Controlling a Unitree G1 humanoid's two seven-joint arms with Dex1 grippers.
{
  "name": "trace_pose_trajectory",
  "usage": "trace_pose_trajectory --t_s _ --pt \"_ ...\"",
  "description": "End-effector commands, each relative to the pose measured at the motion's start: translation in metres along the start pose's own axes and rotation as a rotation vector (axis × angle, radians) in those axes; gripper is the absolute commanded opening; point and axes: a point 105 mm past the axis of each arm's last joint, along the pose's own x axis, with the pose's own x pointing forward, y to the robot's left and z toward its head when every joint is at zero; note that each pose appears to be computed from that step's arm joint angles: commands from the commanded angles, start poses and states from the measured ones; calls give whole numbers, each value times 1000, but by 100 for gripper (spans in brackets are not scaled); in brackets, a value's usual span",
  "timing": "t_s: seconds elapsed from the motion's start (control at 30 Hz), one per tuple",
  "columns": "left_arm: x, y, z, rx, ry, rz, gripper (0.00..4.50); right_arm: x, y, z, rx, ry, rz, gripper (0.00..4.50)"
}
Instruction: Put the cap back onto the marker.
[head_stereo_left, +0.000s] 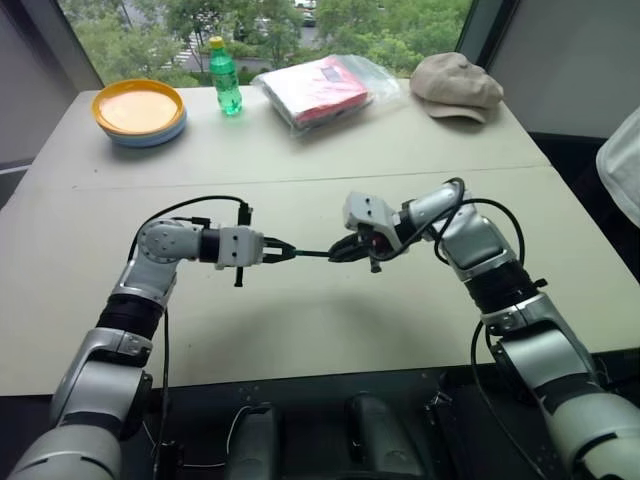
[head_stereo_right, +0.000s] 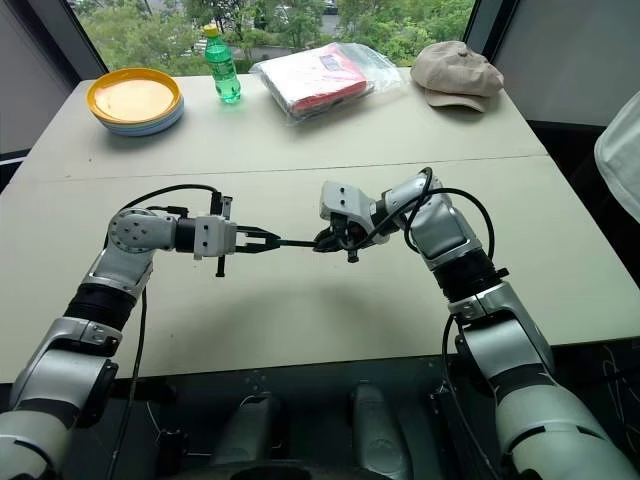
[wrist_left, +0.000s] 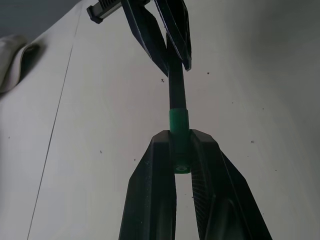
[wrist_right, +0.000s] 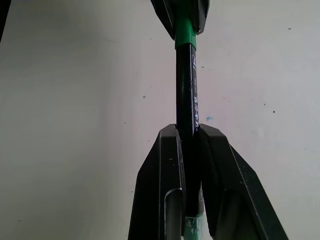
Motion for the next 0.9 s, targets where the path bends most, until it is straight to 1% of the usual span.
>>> trace_pose_trajectory --t_s 0.03,0.17,0.23,0.27,0.3,0.47,0.5,0.63,0.7,0.8,0.9 --pt "-4 24 21 56 -67 100 0 19 16 15 -77 -39 106 1" --pt "-11 21 12 -5 -35 123 0 10 10 9 -65 -29 75 1" --pt "-13 20 10 -23 -28 135 96 5 5 6 -60 -24 57 0" --pt "-15 19 9 -30 -18 141 124 2 3 4 -56 -20 45 0" --pt "-17 18 7 -37 -9 146 172 -1 0 3 -54 -16 35 0" --pt "-31 15 2 -77 26 202 438 -17 -10 -5 -40 3 -14 0" --pt "-37 15 2 -89 32 228 449 -24 -13 -9 -33 12 -33 0" --pt "-52 17 4 -132 52 307 449 -45 -20 -20 -12 27 -102 0" --pt "-56 20 4 -186 45 365 449 -52 -22 -23 -6 18 -140 0" --pt "-54 23 4 -288 18 440 449 -62 -29 -25 21 -11 -260 0" --pt "-48 21 5 -353 6 458 449 -70 -26 -23 63 -55 -352 0"
